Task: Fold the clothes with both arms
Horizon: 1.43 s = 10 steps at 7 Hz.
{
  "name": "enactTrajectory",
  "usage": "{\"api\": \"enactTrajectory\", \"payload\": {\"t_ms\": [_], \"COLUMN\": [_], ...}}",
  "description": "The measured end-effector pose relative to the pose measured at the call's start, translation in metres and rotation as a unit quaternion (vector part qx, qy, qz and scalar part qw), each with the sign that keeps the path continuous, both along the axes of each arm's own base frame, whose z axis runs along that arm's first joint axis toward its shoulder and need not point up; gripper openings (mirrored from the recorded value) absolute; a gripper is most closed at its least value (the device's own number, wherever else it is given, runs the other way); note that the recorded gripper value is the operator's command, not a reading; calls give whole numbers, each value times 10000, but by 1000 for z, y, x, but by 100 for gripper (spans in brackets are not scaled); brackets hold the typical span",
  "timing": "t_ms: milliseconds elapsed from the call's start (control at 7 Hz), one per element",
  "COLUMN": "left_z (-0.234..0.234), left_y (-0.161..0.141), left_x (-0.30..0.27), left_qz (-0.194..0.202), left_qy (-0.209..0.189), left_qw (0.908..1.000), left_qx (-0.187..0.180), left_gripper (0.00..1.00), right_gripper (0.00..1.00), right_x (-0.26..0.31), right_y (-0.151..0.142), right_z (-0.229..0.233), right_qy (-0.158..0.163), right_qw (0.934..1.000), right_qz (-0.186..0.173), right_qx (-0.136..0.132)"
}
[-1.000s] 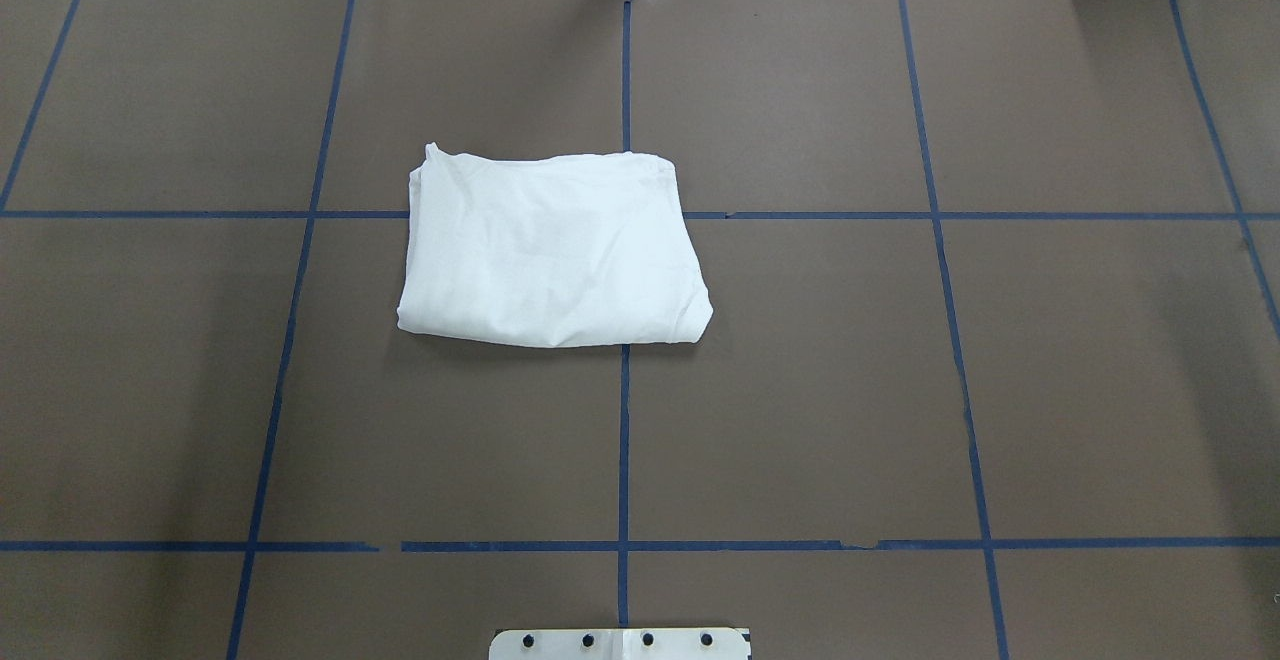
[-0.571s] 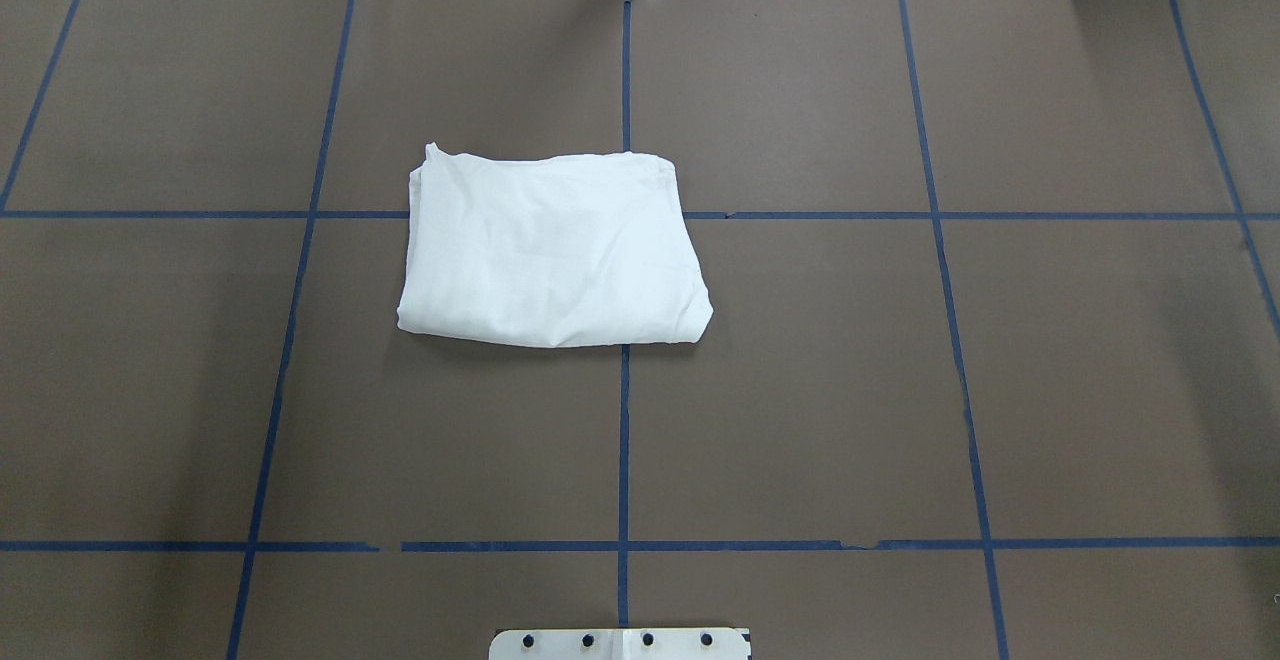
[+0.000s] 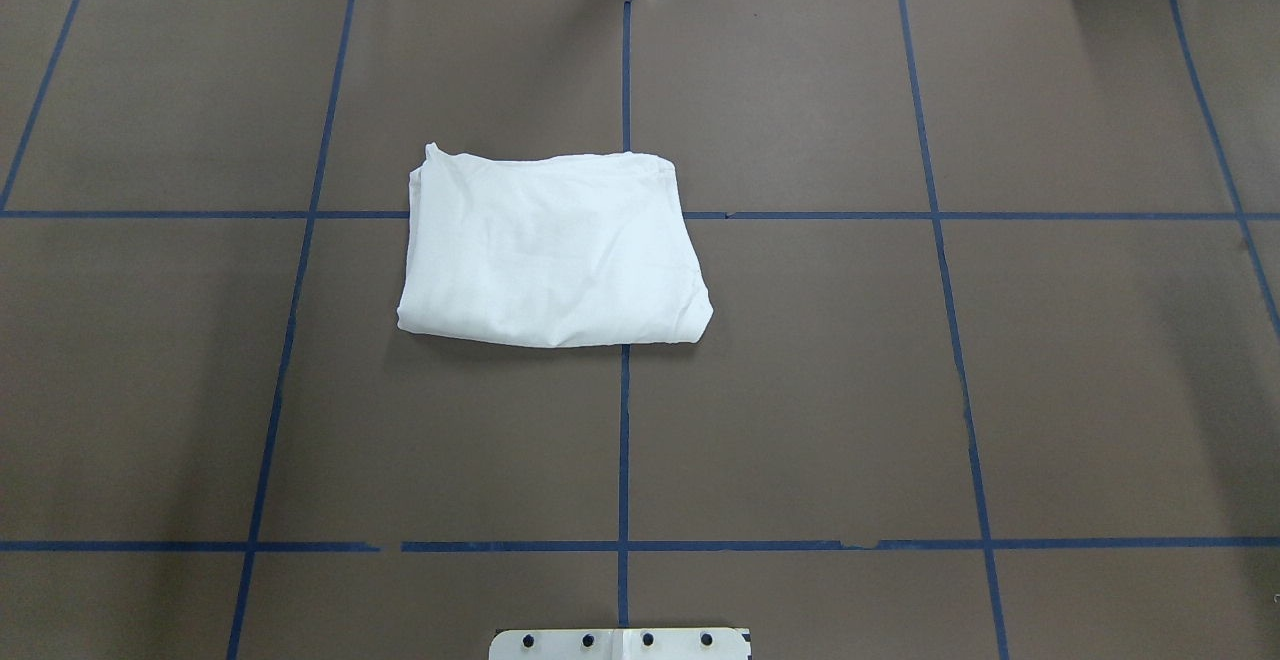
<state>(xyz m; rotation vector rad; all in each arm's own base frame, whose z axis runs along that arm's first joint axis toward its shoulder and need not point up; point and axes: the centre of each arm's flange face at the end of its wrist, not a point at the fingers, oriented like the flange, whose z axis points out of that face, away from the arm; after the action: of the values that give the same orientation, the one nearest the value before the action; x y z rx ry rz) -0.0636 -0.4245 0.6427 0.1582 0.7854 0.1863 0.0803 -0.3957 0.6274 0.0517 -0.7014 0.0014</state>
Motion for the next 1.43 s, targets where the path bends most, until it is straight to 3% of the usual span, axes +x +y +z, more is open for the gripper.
{"api": "enactTrajectory", "payload": {"t_ms": [1429], "left_z": [6], "left_y": [32], "left_x": [0], "left_qz": [0], "left_qy": [-10], "left_qw": [9999], "left_qx": [-133], "left_gripper": [100], "right_gripper": [100], "right_x": [-4], "right_y": [-1], "right_z": [-3], "right_qy": [-37], "right_qw": [10000], "right_qz": [-48], "right_qx": [35]}}
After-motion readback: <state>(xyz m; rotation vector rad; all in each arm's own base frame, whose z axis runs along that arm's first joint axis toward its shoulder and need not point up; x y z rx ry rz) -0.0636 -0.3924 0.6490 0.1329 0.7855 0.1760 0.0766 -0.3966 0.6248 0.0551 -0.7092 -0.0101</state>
